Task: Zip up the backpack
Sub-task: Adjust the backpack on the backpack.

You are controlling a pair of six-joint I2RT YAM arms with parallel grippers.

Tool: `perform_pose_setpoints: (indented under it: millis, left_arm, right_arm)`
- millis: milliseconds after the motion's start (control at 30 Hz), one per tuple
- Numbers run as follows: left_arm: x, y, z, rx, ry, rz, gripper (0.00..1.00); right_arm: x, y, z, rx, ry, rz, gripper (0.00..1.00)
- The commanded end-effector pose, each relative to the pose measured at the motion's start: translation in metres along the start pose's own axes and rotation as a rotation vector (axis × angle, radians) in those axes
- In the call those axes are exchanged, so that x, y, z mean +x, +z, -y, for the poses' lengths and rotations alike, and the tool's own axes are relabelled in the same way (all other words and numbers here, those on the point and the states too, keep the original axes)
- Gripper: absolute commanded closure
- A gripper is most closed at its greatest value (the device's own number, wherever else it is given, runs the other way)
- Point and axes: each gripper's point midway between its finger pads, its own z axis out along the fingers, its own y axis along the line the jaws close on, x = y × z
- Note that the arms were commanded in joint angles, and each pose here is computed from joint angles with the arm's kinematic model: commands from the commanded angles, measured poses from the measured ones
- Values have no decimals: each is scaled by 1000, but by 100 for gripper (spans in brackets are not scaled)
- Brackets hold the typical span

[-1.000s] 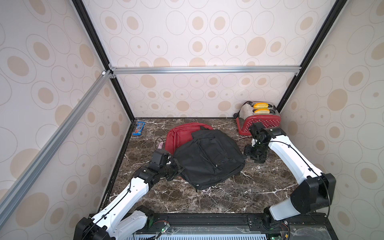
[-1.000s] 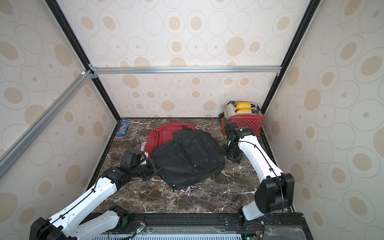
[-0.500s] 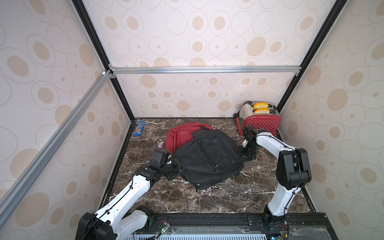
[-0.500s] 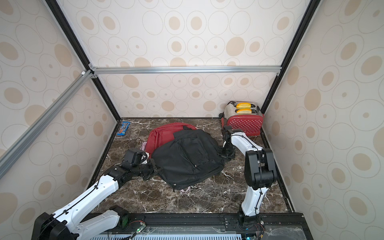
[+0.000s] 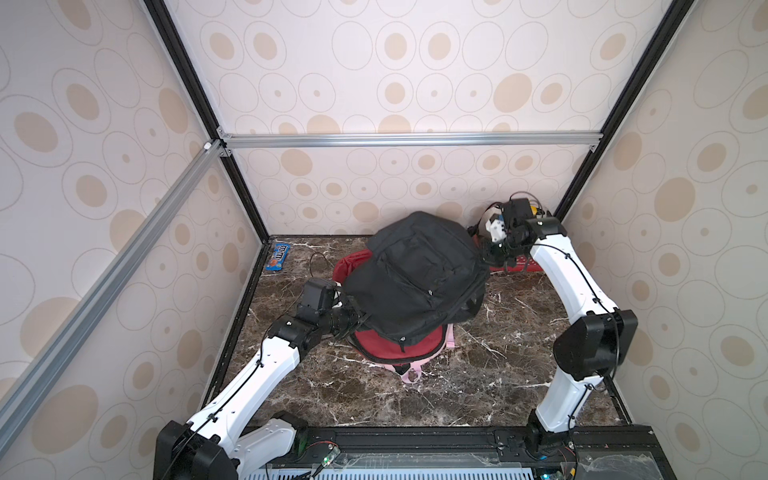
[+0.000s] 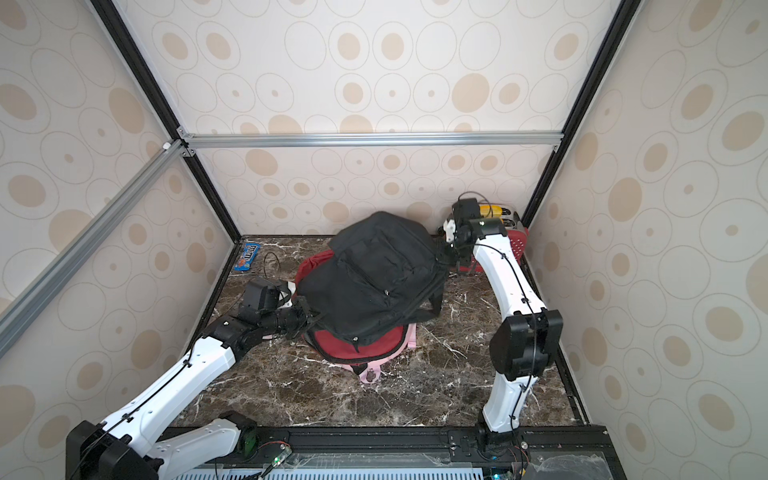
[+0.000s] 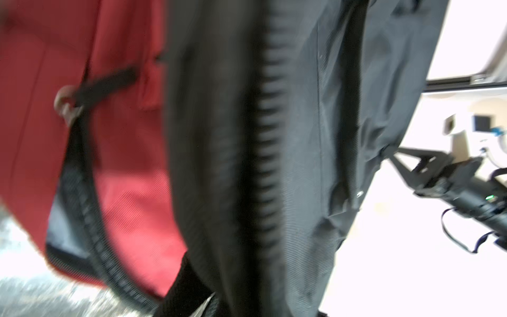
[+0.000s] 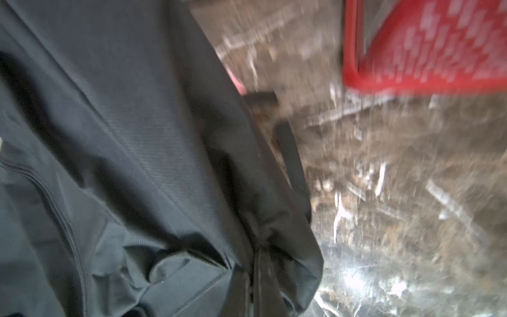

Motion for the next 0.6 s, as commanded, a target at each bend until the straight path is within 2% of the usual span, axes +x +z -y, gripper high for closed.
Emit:
perform_pose_setpoints:
  millis: [0,100,133,233,300,367,467,567]
  left_arm:
    - [-9,1,17,30,73,-5,100]
    - [-21,15,5,-7,60,11,100]
    - [-24,20,1,-17,54,16,100]
    - [-31,30,-12,-65,47,45,100]
    - [-32,33,-22,-92,37,56,100]
    - [-31,34,-29,-109,28,61,100]
    - [-27,30,-39,-133,17,68,100]
    - [-23,26,-49,-154,-3,82,100]
  right_arm:
    - [-24,29,-31,-90,-60,-33,100]
    - [-35,69,-25,-85,-33,-62,100]
    - [-34,82,-22,-77,-30,-80,96]
    - [-21,116,-2,-32,-17,-159,67]
    - [-13,123,10,-2,-5,-193,50]
    - [-13,115,17,24,-3,-193,41]
    - [-27,84,24,59,0,-132,30]
    - [-34,37,14,67,-12,-68,29]
